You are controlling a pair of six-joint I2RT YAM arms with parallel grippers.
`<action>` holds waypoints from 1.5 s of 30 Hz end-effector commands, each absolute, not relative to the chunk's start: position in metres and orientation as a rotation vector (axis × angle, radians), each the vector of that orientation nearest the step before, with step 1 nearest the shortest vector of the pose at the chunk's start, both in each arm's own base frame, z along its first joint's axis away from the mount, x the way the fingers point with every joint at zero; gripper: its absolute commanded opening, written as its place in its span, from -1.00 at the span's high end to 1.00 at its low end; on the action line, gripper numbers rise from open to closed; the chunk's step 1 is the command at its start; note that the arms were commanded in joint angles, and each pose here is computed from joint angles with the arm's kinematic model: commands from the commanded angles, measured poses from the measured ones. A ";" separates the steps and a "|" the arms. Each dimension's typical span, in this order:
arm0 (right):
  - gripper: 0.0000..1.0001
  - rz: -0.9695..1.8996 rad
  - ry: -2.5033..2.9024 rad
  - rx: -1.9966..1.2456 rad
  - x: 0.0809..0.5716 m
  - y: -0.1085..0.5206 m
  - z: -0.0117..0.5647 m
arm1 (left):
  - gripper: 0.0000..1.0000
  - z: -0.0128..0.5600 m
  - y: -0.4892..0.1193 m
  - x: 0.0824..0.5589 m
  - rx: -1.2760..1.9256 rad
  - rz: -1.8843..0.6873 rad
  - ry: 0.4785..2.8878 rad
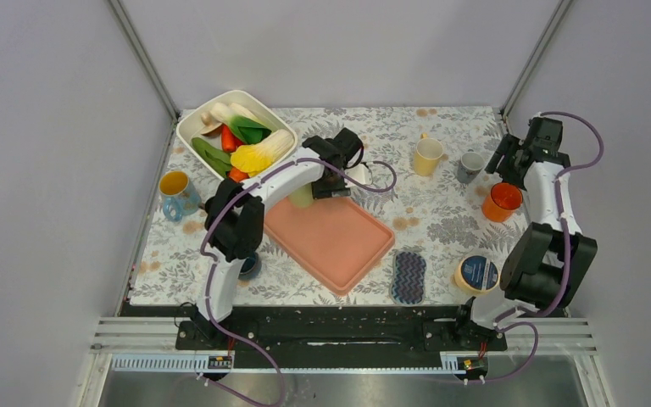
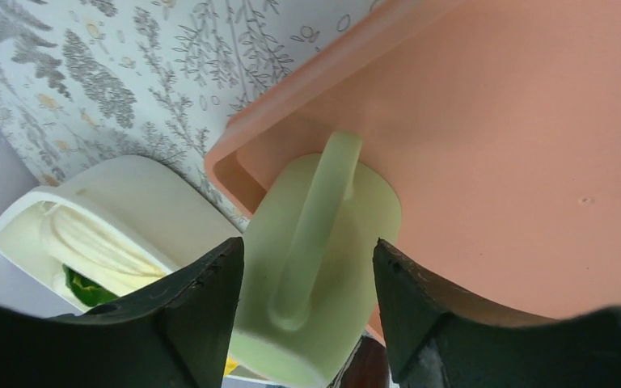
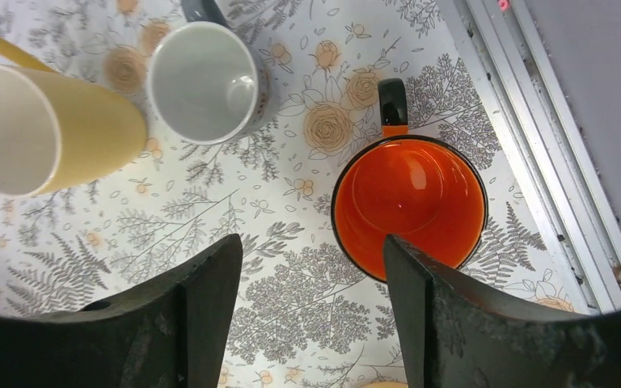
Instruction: Turn the mug right side up
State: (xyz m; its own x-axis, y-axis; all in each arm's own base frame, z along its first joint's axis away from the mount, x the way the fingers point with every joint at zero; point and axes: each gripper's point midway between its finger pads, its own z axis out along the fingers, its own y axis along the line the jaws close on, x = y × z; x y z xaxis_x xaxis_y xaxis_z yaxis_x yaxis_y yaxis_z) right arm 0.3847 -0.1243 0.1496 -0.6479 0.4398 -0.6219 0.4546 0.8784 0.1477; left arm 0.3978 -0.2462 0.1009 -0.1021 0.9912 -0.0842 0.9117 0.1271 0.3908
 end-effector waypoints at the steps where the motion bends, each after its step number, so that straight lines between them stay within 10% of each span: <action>1: -0.48 0.010 2.302 0.630 0.376 -0.115 0.175 | -0.27 0.096 -0.238 0.402 1.880 0.395 2.115; 6: -0.51 0.020 2.237 0.593 0.368 -0.104 0.202 | 0.04 0.086 -0.240 0.404 1.876 0.369 2.139; 11: -0.53 0.039 2.199 0.508 0.363 -0.081 0.226 | 1.00 0.089 -0.242 0.401 1.854 0.329 2.149; 26: -0.98 0.603 2.076 -0.097 0.328 0.137 0.248 | 1.00 0.223 -0.267 0.386 1.130 -0.440 2.160; 45: -0.80 1.436 1.675 -0.238 0.289 0.322 0.314 | 1.00 0.349 -0.294 0.328 0.781 -1.138 1.972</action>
State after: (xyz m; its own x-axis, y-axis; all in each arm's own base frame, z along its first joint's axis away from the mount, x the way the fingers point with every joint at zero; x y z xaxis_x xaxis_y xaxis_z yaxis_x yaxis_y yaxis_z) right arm 0.2901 0.3034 0.2540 -0.6377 0.3201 -0.7007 -0.5463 0.4533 0.7043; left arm 0.3490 -0.2845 0.2877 -0.6166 0.2578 -0.7439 0.7277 0.5472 -0.4135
